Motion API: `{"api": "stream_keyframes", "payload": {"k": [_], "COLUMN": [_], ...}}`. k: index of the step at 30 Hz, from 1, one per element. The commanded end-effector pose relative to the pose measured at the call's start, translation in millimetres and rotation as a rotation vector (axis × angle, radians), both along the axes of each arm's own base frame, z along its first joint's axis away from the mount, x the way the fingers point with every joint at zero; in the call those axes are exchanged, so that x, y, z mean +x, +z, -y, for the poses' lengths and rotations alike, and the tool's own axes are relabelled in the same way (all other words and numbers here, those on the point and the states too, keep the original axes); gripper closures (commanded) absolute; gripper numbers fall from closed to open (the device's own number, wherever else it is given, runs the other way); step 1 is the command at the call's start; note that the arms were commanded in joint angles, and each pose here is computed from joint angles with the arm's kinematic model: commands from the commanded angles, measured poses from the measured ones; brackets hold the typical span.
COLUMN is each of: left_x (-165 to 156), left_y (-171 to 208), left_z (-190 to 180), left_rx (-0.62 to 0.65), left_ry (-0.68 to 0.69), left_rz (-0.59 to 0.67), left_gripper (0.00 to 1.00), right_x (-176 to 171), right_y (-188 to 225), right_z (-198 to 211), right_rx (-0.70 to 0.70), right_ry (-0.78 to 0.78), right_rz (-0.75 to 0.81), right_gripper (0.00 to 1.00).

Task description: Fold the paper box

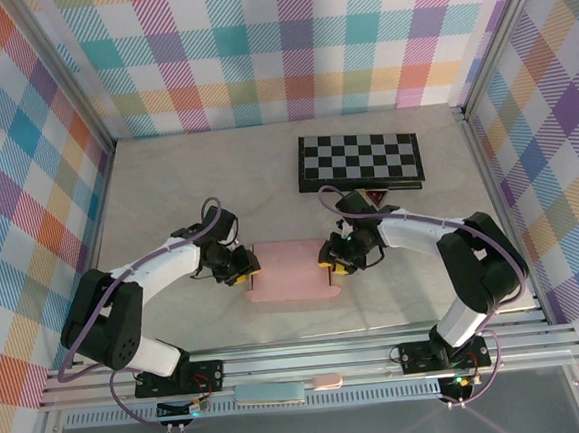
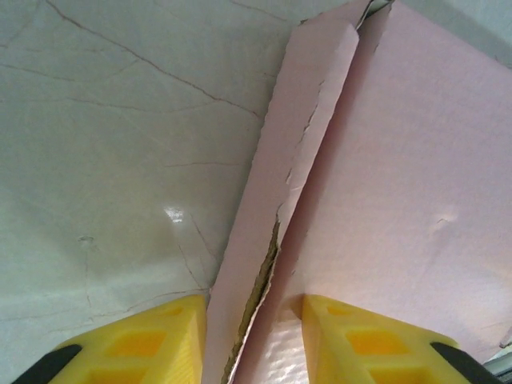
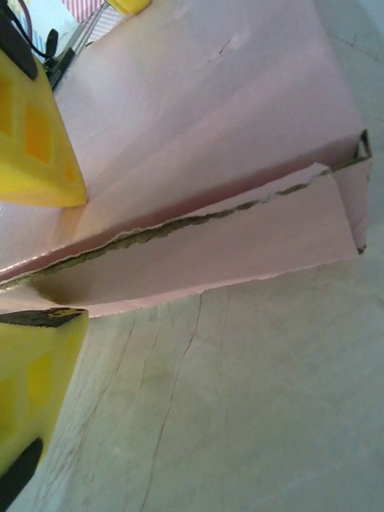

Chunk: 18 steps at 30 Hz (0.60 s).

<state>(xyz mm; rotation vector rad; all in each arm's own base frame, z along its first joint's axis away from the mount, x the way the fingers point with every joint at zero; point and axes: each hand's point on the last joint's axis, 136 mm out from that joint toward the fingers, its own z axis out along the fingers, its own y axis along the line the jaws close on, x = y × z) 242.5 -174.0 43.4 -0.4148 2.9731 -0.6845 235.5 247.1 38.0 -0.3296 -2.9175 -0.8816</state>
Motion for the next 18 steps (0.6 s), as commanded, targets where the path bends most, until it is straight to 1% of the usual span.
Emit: {"api": "stream_keyframes", "payload": {"k": [1,5,14,18], "left_x": [0.1,6.9,28.9,42.0], "left_y": [-3.1,-1.1,1.2,5.6], "left_z": [-3.6,-0.3,16.8,25.2], "left_rx": [0.001,-0.024,-0.087,-0.120], "left_ry": [0.012,0.029,0.050,0.066], "left_rz": [0.013,0.030,0.041,0.055], "left_gripper": [0.67,0.73,0.75,0.80], "right_x": [2.5,15.1,33.4,41.6], "right_y": [-15.5,-11.4,-10.2,-10.8], "right_z": [0.5,-11.4,-27.7,-36.2], "right_rx": [-0.030,-0.009,-0.014,-0.004], "right_ry": [0.010,0.043,0.124,0.134], "right_rz": [-0.006,0.007,-0.007,-0.022], "right_gripper": [0.68,0.70,0.74,0.75]}}
